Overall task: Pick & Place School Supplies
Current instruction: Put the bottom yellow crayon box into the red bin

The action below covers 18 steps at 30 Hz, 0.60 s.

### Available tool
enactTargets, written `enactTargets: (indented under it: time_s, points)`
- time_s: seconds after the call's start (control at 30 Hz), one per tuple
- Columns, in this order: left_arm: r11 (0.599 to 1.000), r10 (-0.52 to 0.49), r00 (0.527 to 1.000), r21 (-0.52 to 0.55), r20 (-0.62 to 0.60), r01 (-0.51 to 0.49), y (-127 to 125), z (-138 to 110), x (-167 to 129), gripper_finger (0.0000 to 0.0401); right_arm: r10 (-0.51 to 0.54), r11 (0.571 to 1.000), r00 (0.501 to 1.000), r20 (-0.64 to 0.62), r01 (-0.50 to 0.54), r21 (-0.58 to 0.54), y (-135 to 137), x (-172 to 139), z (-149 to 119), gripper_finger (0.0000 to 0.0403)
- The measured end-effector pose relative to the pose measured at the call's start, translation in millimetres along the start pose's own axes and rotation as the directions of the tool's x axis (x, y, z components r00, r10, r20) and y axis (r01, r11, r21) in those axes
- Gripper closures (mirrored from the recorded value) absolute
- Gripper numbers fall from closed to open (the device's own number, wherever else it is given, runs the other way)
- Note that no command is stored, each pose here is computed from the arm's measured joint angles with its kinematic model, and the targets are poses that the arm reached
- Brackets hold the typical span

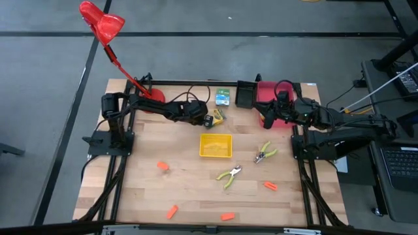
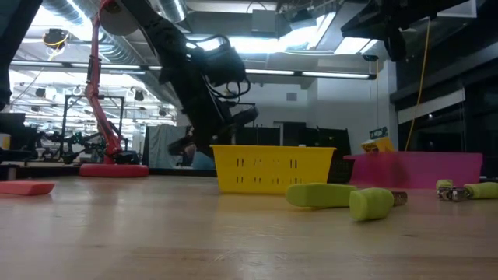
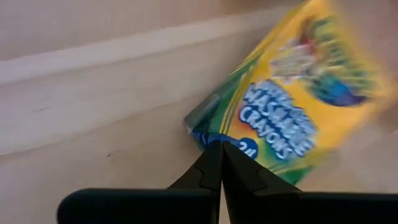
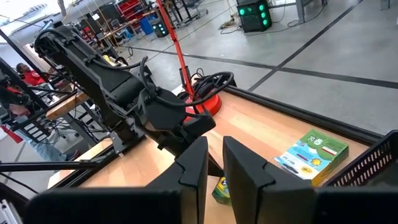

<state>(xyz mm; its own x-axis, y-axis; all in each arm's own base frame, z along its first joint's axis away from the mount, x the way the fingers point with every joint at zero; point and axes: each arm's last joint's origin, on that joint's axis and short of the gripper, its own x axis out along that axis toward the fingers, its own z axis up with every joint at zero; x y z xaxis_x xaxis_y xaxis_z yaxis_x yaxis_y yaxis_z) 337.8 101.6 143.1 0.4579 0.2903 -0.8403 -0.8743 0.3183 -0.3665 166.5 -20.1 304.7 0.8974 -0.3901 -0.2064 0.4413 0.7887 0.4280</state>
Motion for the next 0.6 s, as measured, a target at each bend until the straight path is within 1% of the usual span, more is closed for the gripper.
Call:
enactTargets:
  time_s: [0.17, 0.33, 0.6]
  points:
    - [0.998, 0.055, 0.998, 0.027, -0.035, -0.054, 3, -9, 0, 0.04, 0.002, 1.0, 1.0, 0.0, -0.002, -0.002, 1, 0, -1, 0.0349]
    - [0.997, 0.066, 0.997, 0.038, -0.043, -0.065, 3, -12, 0, 0.04, -0.001, 1.0, 1.0, 0.001, 0.001, 0.006, 1, 0, -1, 0.0349]
    - [0.998, 0.053, 0.998, 0.034, -0.034, -0.052, 1, -11, -1, 0.04, 0.005, 1.0, 1.0, -0.013, -0.005, 0.005, 2, 2, -2, 0.0354]
